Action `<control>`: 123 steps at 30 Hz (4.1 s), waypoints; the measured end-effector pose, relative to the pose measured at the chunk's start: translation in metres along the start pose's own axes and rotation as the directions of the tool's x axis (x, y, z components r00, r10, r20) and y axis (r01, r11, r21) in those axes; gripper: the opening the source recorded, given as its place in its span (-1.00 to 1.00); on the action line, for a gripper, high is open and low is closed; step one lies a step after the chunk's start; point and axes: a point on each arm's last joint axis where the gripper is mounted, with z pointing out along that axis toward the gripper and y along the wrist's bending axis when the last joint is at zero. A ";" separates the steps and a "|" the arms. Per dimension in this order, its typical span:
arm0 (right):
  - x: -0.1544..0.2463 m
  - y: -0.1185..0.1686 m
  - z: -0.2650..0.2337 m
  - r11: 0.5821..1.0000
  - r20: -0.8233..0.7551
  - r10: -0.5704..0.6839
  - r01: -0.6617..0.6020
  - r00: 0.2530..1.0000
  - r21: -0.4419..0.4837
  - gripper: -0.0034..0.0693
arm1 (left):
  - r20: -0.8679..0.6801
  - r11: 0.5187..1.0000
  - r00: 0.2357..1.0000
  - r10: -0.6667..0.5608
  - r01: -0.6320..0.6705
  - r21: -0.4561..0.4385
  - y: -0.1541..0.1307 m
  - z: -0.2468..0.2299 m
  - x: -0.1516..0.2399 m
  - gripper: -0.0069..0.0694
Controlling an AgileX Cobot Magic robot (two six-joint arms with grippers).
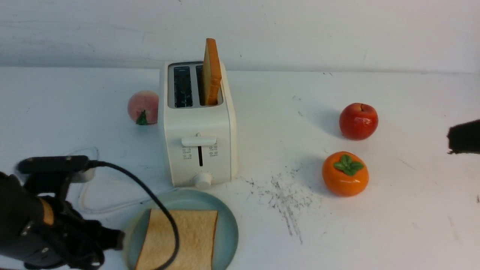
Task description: Take toasted bread from bread machine on white table place on plate.
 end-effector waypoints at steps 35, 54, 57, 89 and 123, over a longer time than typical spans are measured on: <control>-0.105 0.039 0.334 0.992 0.042 -0.021 0.026 0.999 -0.123 0.14 | 0.509 0.970 0.825 -0.244 0.215 0.116 0.090 -0.165 0.140 -0.86; -0.142 0.117 0.114 0.928 0.030 -0.288 0.287 0.957 -0.240 -0.72 | 0.573 0.972 0.793 -0.204 0.234 0.023 0.100 -0.168 0.137 -0.86; -0.124 0.120 0.113 0.915 -0.126 -0.336 0.292 0.933 -0.277 -0.72 | 0.581 0.972 0.789 -0.198 0.236 0.011 0.101 -0.168 0.137 -0.86; 0.022 0.090 0.290 0.842 -0.386 -0.296 0.048 0.873 -0.537 -0.72 | 0.591 0.975 0.789 -0.166 0.221 -0.021 0.103 -0.169 0.136 -0.86; -0.033 0.071 0.185 0.838 -0.312 -0.542 0.471 0.781 -0.277 0.43 | 0.591 0.978 0.794 -0.145 0.204 -0.034 0.103 -0.169 0.136 -0.86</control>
